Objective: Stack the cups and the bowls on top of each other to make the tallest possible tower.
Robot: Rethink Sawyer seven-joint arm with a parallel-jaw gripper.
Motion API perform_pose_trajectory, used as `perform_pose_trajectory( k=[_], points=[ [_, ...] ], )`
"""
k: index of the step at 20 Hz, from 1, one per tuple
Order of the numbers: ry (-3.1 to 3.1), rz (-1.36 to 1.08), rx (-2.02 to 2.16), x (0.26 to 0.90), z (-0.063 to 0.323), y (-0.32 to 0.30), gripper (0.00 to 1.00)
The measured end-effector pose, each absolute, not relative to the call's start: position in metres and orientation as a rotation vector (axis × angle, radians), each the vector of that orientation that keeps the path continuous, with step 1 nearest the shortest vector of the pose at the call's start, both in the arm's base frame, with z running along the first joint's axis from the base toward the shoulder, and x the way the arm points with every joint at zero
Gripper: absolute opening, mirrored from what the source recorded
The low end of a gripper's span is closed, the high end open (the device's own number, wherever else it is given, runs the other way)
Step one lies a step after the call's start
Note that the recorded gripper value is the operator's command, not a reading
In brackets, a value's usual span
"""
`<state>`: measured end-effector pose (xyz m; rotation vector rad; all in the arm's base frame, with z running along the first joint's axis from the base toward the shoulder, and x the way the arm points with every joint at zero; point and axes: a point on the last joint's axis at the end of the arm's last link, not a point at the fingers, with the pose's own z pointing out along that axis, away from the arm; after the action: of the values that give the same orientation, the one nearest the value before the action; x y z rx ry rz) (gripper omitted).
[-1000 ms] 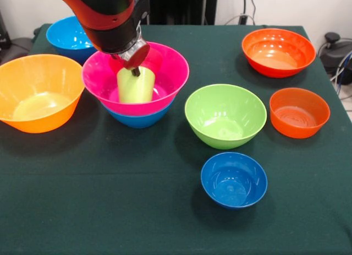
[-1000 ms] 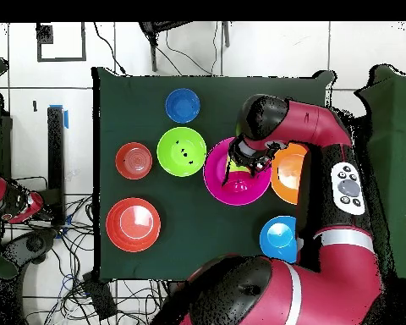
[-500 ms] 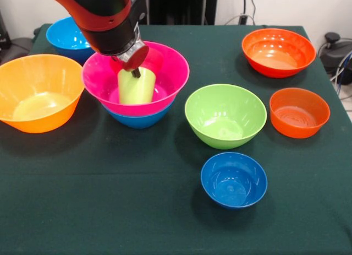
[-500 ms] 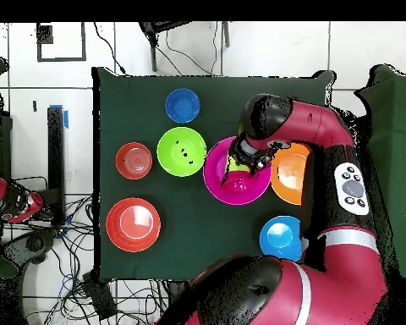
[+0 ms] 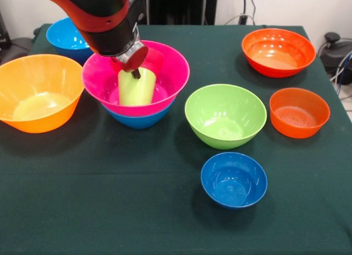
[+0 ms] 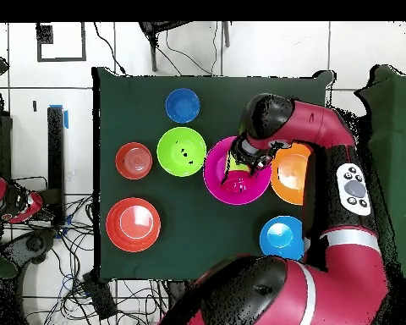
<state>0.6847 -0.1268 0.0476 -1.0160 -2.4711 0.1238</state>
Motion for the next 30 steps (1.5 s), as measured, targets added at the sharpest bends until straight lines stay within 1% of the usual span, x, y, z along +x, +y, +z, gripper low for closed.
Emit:
perform_pose_trajectory(
  k=[10, 23, 30],
  points=[
    [-2.419, 0.141, -0.998, 0.686, 0.056, -0.128, 1.0],
    [-2.427, 0.166, -0.996, 0.693, 0.091, -0.128, 1.0],
    [-2.46, 0.152, -1.009, 0.696, 0.088, -0.13, 1.0]
  ],
)
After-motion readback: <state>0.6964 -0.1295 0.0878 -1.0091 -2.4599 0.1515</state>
